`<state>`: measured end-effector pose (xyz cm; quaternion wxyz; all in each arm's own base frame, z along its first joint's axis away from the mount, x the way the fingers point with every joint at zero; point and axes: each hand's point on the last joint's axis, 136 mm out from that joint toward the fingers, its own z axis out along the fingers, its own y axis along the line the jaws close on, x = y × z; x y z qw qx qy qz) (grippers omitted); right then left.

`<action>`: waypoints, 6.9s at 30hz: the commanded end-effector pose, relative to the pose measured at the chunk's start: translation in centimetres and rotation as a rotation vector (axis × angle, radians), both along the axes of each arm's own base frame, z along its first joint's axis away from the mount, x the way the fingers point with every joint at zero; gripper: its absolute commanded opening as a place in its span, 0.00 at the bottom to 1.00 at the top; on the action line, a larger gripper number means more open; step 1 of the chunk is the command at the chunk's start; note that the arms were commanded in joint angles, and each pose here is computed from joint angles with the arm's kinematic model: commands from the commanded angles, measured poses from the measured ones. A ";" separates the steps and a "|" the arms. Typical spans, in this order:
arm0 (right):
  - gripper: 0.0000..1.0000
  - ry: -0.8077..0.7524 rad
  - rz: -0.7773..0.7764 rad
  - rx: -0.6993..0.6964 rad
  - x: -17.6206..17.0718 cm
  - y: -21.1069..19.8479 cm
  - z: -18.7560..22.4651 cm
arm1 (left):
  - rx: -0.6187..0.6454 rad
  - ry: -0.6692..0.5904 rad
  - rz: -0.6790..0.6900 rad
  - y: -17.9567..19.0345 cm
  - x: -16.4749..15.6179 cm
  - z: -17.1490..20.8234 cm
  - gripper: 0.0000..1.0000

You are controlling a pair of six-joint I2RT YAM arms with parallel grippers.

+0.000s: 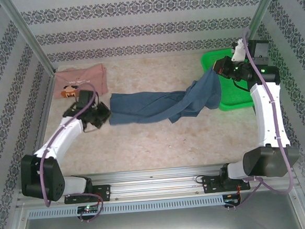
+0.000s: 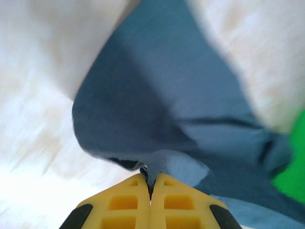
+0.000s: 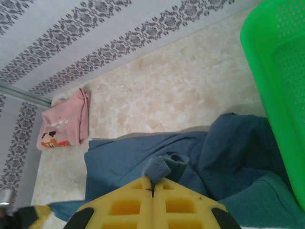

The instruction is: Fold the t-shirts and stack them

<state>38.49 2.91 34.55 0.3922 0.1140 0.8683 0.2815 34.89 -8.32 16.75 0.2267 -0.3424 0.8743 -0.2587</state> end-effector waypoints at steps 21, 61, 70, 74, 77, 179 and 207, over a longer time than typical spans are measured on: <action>0.00 -0.614 0.055 0.130 -2.0 2.6 26.2 | -0.006 -0.839 -0.055 4.2 9.7 38.0 0.00; 0.00 -0.692 0.018 0.044 4.1 -1.3 21.7 | -0.037 -1.039 -0.098 11.1 12.7 35.4 0.00; 0.00 -0.218 -0.043 0.074 -4.9 0.2 -1.1 | -0.072 -0.596 0.068 9.7 0.5 12.1 0.00; 0.00 -0.035 -0.122 0.132 -9.9 0.7 -8.9 | -0.055 -0.270 0.181 9.3 -6.9 2.2 0.00; 0.00 0.063 -0.152 0.127 -13.5 0.9 -11.8 | -0.001 -0.078 0.303 9.8 -12.8 -2.3 0.00; 0.18 0.376 0.346 -0.521 2.2 5.6 -24.0 | 0.061 0.159 0.076 5.7 -7.1 -10.1 1.00; 0.56 0.544 0.048 -0.223 -5.7 5.2 -22.1 | 0.059 -0.086 -0.223 -1.5 -2.2 -6.5 1.00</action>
